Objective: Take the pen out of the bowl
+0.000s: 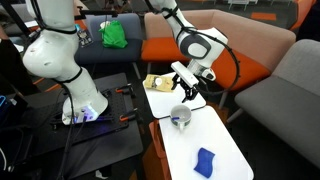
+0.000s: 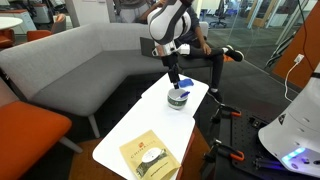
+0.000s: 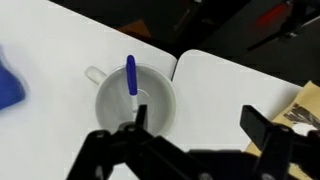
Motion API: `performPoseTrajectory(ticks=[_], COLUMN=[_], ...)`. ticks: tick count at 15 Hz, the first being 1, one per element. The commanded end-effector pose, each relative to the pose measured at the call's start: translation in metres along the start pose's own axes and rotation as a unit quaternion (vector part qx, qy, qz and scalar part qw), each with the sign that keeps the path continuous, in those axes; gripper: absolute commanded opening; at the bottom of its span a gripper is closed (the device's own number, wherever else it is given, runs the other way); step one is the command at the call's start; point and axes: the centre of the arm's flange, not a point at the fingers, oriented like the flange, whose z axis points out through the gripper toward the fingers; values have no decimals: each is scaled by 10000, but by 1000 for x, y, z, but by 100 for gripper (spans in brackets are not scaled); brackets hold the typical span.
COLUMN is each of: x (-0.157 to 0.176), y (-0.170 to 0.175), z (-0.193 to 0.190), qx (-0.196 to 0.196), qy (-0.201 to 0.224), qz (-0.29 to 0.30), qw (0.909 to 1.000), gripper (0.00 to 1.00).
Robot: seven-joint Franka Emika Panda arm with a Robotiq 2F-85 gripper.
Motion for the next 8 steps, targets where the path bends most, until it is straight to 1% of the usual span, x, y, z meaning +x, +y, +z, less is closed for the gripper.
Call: performPoseTrajectory(ticks=[1, 6, 8], x=[1, 4, 10], y=[0, 4, 9], z=[-1, -1, 13], qx=[4, -44, -509], qy=[5, -20, -213], qz=[33, 17, 96], qw=[10000, 10000, 9984], gripper=[100, 100, 100])
